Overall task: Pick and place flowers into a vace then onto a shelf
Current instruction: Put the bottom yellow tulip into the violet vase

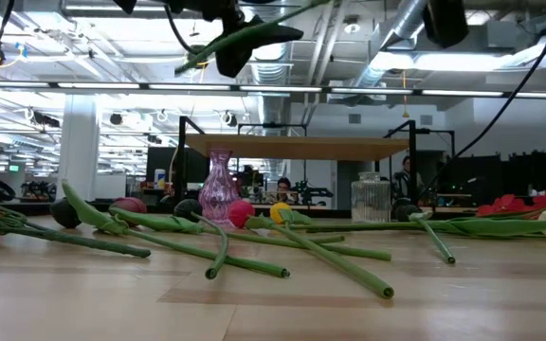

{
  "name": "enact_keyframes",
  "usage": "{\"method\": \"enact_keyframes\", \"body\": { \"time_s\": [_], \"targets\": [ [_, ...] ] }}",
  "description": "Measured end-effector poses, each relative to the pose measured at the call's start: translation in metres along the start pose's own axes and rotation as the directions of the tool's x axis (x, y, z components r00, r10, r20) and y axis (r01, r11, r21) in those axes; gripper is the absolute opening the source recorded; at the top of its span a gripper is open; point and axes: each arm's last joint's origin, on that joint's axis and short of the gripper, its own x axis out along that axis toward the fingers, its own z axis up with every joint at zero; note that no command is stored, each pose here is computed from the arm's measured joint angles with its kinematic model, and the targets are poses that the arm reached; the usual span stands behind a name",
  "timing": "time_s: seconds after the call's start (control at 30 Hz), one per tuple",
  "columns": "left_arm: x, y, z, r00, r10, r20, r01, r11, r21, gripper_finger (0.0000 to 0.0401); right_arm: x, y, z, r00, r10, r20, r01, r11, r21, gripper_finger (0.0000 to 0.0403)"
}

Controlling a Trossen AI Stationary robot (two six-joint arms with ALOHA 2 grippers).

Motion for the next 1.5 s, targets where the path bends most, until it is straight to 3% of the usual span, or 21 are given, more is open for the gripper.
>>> {"method": "enact_keyframes", "body": {
  "time_s": [0.13, 0.37, 0.63, 1.07, 1.5],
  "targets": [
    [0.0, 0.001, 0.0, 1.0, 0.018, 0.009, -0.018, 1.0, 0.003, 0.0275, 0.006, 0.002, -0.005, 1.0, 0.012, -0.007, -0.012, 1.0, 0.011, 0.0006],
    [0.0, 0.005, 0.0, 0.99, 0.133, 0.045, -0.134, 0.991, 0.005, 0.0275, 0.011, 0.002, -0.01, 1.0, 0.014, -0.023, -0.013, 0.999, 0.032, 0.0006],
    [0.0, 0.005, -0.002, 0.989, 0.145, 0.038, -0.145, 0.989, -0.007, 0.0275, 0.011, 0.002, -0.009, 1.0, 0.01, -0.015, -0.01, 0.999, 0.032, 0.0006],
    [0.0, -0.011, -0.002, 0.999, -0.02, 0.035, 0.02, 1.0, 0.021, 0.0275, 0.011, 0.001, -0.008, 1.0, -0.004, 0.017, 0.003, 0.999, 0.036, 0.0006],
    [0.0, -0.013, -0.005, 1.0, -0.018, 0.014, 0.018, 1.0, 0.008, 0.0275, 0.011, -0.003, -0.01, 0.999, -0.04, 0.011, 0.039, 0.997, 0.07, 0.0006]
  ]
}}
